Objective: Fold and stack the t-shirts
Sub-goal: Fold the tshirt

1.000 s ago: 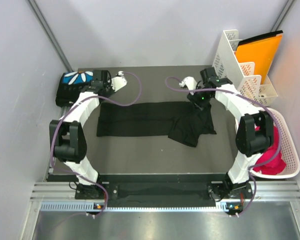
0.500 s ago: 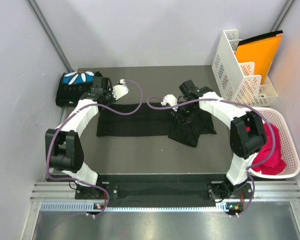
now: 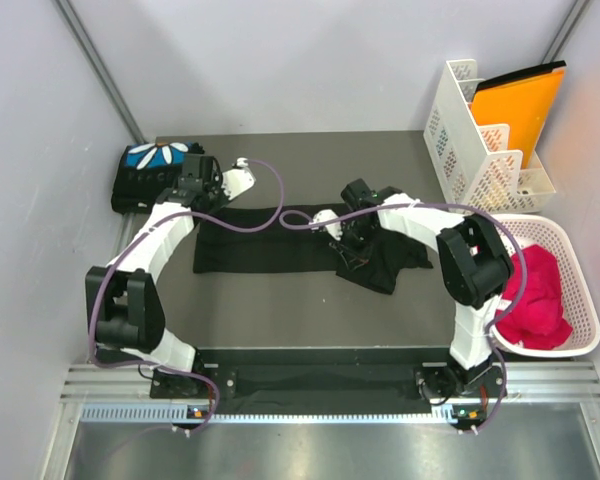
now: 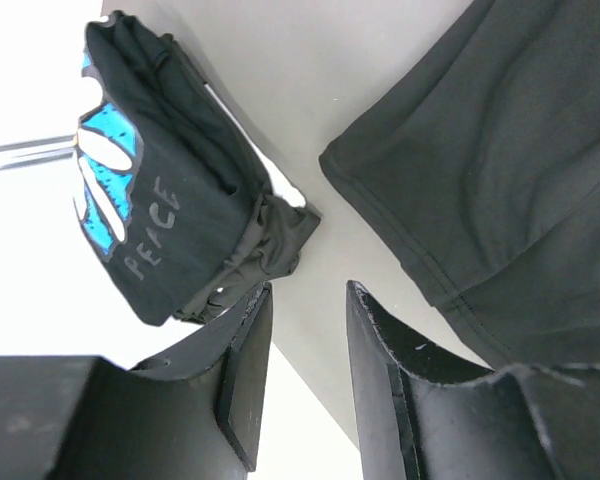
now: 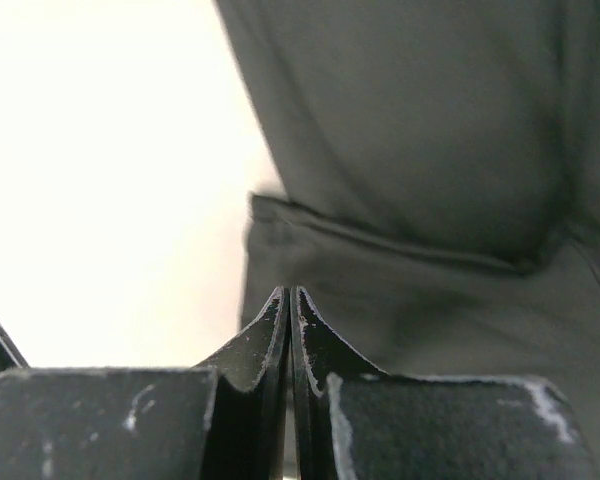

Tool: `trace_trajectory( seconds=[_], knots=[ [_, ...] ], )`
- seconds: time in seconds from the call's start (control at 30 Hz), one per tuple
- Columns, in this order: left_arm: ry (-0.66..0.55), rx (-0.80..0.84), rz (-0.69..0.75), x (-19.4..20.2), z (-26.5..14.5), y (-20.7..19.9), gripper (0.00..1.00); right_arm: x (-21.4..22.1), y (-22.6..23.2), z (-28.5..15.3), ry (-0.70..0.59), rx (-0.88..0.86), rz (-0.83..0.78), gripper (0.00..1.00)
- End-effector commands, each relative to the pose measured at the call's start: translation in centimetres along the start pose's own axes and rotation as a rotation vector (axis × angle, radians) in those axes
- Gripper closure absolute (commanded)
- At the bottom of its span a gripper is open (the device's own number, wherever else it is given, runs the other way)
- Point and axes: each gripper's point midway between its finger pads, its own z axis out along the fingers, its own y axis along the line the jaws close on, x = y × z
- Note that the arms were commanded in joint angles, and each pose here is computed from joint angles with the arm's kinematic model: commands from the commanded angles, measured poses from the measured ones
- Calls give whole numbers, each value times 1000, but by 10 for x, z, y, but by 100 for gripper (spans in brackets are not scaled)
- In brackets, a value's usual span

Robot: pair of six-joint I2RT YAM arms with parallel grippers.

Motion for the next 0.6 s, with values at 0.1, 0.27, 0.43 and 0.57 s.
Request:
trace_trajectory(
  seconds=[0.1,0.27,0.43,0.57],
  knots=[
    [-61,-122,-55,-13,-22,24,59,-17,15,16,-30,-40,-29,100],
    [-69,-136,-61,-13,-26,26,59,-19,18,25,-27,-42,-38,100],
    [-76,-146,-63,-11,-30,25,59,-18,21,37,-11,-47,-52,100],
    [-79,-148,-71,-11,-32,24,59,-25,30,41,-5,-67,-73,100]
  ],
)
